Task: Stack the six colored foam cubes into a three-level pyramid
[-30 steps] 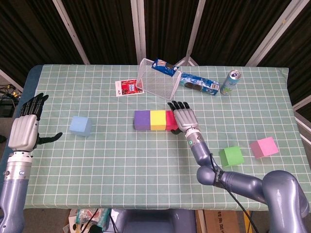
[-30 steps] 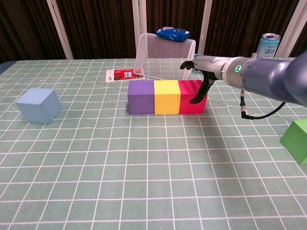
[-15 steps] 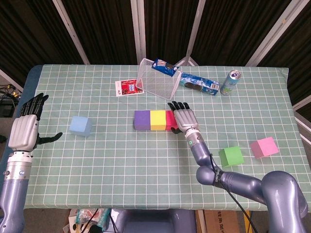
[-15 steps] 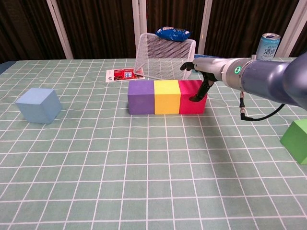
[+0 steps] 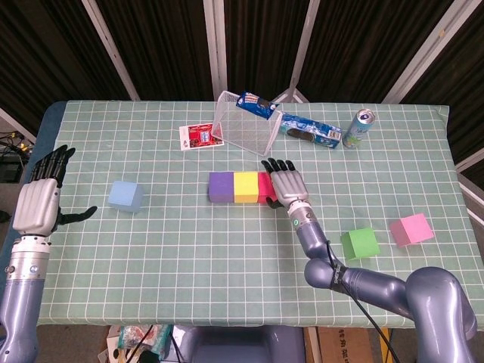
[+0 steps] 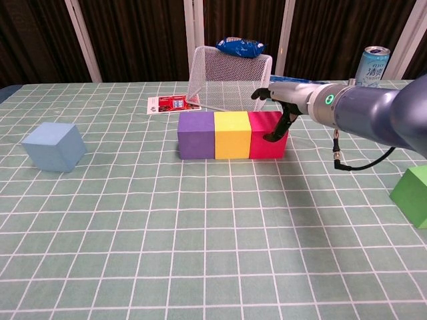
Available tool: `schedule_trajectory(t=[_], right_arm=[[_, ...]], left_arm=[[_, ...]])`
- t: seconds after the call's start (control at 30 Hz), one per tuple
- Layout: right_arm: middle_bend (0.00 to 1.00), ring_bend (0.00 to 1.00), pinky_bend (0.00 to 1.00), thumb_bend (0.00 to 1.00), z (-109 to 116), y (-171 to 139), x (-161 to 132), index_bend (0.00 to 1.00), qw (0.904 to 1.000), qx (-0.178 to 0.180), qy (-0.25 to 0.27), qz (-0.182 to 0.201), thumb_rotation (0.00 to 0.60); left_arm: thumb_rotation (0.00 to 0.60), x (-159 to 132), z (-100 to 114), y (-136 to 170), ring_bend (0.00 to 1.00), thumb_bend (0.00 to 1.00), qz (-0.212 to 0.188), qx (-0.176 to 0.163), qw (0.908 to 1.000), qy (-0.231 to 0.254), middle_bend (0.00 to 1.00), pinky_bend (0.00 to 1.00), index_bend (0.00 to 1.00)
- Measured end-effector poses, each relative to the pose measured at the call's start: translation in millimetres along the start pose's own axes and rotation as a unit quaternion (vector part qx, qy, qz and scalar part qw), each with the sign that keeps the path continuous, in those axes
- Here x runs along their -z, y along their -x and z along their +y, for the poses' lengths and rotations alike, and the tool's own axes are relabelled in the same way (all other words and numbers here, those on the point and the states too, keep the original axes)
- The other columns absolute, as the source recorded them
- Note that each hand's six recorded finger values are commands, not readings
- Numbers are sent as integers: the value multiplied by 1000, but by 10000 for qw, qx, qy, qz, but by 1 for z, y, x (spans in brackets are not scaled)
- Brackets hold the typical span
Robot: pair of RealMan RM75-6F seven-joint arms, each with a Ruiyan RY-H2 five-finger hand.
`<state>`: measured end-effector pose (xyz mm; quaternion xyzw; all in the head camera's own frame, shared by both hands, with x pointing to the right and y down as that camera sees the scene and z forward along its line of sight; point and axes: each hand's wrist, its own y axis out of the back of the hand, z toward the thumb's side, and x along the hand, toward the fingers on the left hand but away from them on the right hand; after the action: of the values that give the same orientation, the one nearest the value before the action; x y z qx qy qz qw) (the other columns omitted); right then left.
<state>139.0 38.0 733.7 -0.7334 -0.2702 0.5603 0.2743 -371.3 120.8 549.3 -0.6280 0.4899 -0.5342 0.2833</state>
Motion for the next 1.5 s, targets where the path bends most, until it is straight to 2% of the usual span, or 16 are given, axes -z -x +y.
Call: schedule_trajectory(t=[0.9,1.5], right_arm=[[11,0,0,395,-2,-3,4,0,9999,-15,-9,-122,600],[0,0,0,394,10,-42,25,0,9997,108,111,-199,600]], left_arm=[[600,0,1,0,0,77,4,-2,10000,7,0,43,0],[600,1,0,2,0,77,0,17,10000,11,0,43,0]])
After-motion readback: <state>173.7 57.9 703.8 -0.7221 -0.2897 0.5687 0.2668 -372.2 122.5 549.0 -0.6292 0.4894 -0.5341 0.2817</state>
